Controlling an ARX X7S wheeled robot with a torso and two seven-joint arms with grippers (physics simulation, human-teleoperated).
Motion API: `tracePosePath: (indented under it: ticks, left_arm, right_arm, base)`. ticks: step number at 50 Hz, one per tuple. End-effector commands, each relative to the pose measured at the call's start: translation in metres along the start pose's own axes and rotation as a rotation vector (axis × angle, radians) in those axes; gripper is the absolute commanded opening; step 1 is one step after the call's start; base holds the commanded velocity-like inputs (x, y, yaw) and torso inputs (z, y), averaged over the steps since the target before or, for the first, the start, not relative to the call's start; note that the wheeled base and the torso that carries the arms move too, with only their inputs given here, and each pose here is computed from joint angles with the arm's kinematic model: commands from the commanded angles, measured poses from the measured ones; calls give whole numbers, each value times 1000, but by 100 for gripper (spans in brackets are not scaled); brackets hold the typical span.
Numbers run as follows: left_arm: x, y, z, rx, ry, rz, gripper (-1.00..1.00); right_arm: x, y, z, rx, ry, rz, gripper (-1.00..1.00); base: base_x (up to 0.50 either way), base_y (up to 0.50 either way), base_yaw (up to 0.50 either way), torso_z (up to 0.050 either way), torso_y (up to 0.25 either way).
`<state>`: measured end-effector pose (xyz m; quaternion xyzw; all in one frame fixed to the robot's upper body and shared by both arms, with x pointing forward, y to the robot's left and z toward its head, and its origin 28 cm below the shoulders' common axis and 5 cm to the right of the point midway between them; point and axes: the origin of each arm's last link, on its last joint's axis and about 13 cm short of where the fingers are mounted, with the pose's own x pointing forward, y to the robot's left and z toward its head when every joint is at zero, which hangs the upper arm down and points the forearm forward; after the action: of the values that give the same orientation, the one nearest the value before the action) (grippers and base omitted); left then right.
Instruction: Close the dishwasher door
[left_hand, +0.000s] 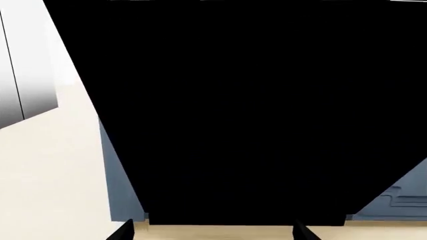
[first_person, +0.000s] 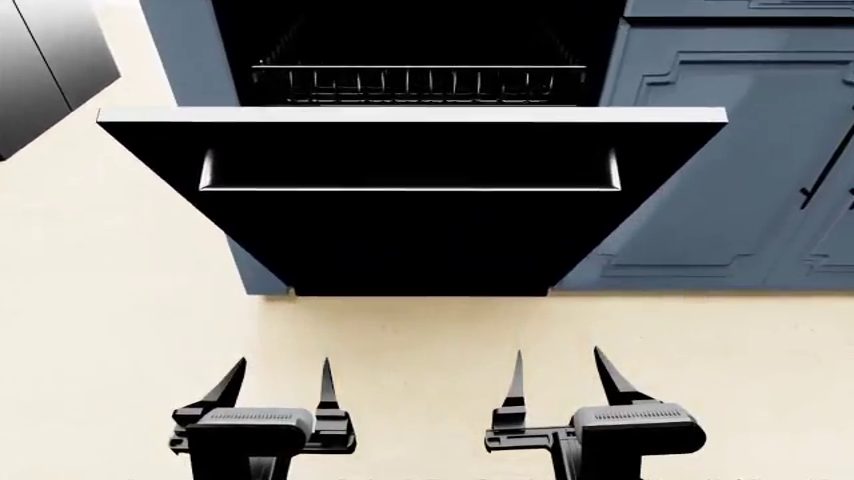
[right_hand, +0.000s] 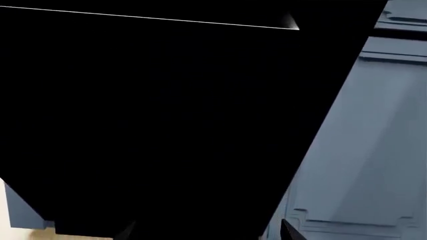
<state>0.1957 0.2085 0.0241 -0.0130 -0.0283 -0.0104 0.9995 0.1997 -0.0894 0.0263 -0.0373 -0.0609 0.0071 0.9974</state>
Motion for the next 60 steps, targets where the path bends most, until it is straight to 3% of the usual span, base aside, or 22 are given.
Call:
tracePosePath:
  ticks: [1, 60]
  left_arm:
    - [0, 0, 0, 0, -1, 0, 100]
    - [1, -1, 2, -4, -2, -2, 100]
  right_arm:
    - [0, 0, 0, -1, -1, 0, 100]
    - [-1, 1, 0, -8, 3, 3, 100]
  base:
    - [0, 0, 0, -50, 0]
    - [0, 0, 0, -50, 0]
